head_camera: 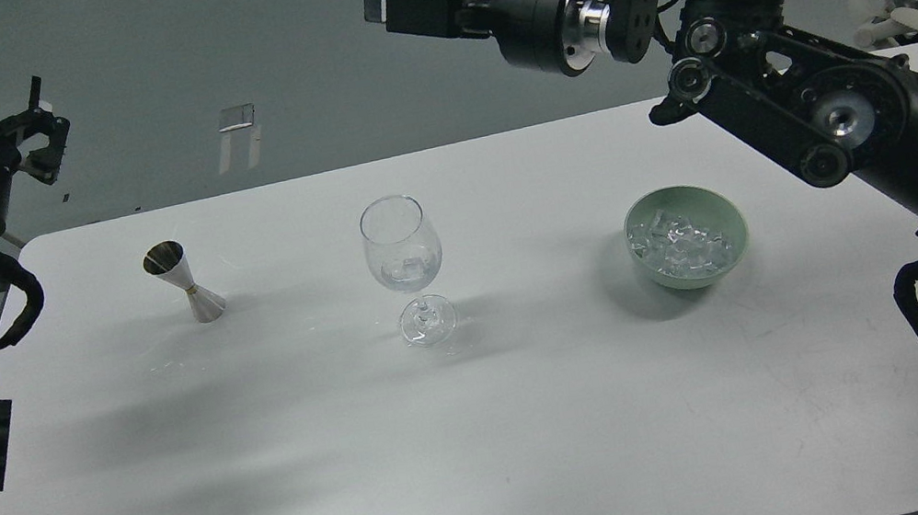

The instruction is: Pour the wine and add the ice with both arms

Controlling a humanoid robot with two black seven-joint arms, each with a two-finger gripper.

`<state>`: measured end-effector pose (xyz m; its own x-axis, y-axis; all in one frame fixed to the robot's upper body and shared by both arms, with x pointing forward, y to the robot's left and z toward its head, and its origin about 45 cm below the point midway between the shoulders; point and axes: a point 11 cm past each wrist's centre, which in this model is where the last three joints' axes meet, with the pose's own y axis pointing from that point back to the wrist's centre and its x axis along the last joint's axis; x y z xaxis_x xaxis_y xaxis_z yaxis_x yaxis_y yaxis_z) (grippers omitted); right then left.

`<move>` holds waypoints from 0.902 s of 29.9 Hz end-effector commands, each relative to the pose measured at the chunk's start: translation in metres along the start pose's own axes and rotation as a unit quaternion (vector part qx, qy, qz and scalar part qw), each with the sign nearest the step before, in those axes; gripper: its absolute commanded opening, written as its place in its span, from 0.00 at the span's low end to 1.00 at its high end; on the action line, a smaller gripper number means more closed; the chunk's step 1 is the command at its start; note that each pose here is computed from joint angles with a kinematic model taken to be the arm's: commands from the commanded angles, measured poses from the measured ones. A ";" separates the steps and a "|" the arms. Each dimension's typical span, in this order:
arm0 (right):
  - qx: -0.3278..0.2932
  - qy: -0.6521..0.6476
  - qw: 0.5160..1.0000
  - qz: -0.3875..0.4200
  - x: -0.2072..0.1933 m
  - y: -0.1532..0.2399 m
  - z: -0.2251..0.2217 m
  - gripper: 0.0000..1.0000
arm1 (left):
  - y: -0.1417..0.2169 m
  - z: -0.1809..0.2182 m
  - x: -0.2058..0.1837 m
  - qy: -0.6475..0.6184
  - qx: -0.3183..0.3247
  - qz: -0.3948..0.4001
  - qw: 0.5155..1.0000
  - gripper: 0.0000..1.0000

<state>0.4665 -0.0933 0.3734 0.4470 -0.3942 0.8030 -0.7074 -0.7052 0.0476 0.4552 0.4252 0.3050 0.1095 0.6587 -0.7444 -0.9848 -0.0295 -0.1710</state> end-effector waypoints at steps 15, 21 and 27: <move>0.075 -0.483 0.825 0.284 0.105 0.053 0.070 0.99 | -0.006 -0.044 -0.029 -0.043 0.064 -0.068 0.995 0.98; 0.083 -0.576 0.762 0.285 0.090 0.057 0.091 0.99 | -0.006 -0.047 -0.029 -0.064 0.074 -0.075 0.992 0.98; 0.085 -0.614 0.742 0.256 0.057 0.052 0.104 0.99 | -0.005 -0.048 -0.029 -0.114 0.064 -0.076 0.989 0.98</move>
<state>0.5131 -0.2173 0.3775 0.3657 -0.8216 -0.4374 -0.9267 -0.2775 -0.2536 0.4641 0.3677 0.2954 0.2470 0.7732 -0.5840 -0.9689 0.1904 -0.1578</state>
